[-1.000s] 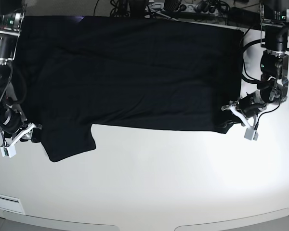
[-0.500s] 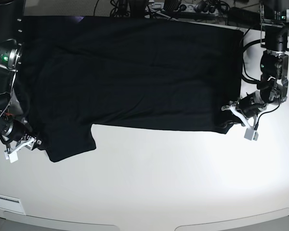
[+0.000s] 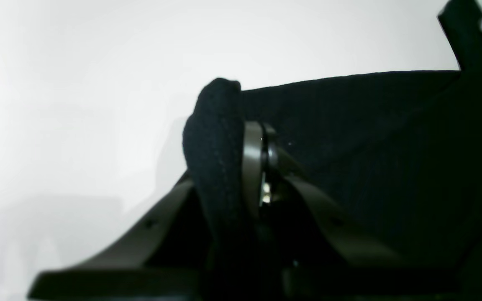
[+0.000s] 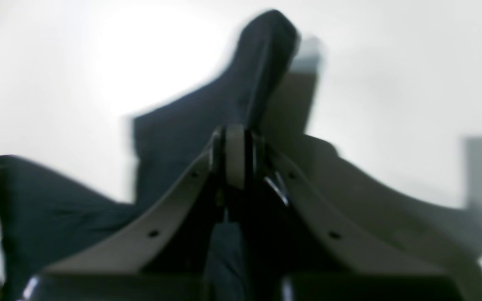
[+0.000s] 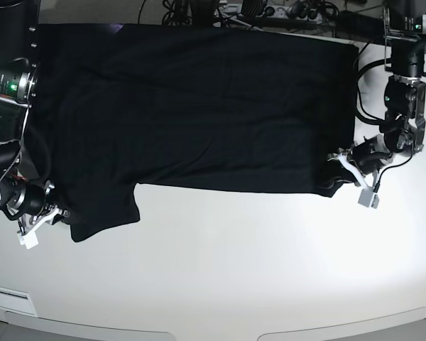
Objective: Fold the T-shirt properly
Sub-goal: 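Lift the hem with both grippers and fold it over toward the collar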
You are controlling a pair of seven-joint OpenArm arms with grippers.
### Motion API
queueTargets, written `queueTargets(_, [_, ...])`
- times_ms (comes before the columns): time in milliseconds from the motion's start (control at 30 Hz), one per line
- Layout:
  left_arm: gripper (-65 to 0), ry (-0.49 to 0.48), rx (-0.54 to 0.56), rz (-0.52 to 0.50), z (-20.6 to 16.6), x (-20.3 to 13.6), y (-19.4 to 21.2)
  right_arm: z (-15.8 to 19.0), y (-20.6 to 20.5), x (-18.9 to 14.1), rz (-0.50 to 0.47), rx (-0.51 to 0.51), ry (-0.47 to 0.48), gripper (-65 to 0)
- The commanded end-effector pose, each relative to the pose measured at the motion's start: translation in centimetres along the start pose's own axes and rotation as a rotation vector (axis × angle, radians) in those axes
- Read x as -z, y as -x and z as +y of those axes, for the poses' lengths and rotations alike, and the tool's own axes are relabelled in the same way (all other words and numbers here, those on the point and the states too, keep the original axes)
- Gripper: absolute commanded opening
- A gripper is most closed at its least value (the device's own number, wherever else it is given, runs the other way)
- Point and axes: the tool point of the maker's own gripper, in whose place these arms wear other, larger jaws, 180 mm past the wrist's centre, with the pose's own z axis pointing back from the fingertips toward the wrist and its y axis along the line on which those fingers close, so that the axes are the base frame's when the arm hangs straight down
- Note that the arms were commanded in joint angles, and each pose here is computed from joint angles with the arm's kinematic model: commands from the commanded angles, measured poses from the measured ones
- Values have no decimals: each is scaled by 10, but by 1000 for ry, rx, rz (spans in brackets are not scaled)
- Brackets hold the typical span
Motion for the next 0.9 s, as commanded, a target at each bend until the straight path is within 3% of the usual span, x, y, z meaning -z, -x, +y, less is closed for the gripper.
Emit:
queueTargets(0, [-650, -46, 42, 83, 11, -5, 9, 13, -36, -15, -84, -53, -32, -650])
queueTargets(200, [-650, -12, 99, 84, 5, -5, 4, 37, -15, -53, -58, -259, -36, -650])
queueTargets(500, [-650, 173, 180, 95, -42, -17, -10, 65, 68, -98, 134, -592, 34, -650])
queueTargets(700, [-650, 151, 336, 93, -47, -55, -39, 72, 77, -135, 184, -644, 45, -650])
queueTargets(867, [-650, 133, 346, 102, -38, -78, -48, 69, 81, -155, 226, -592, 48, -650])
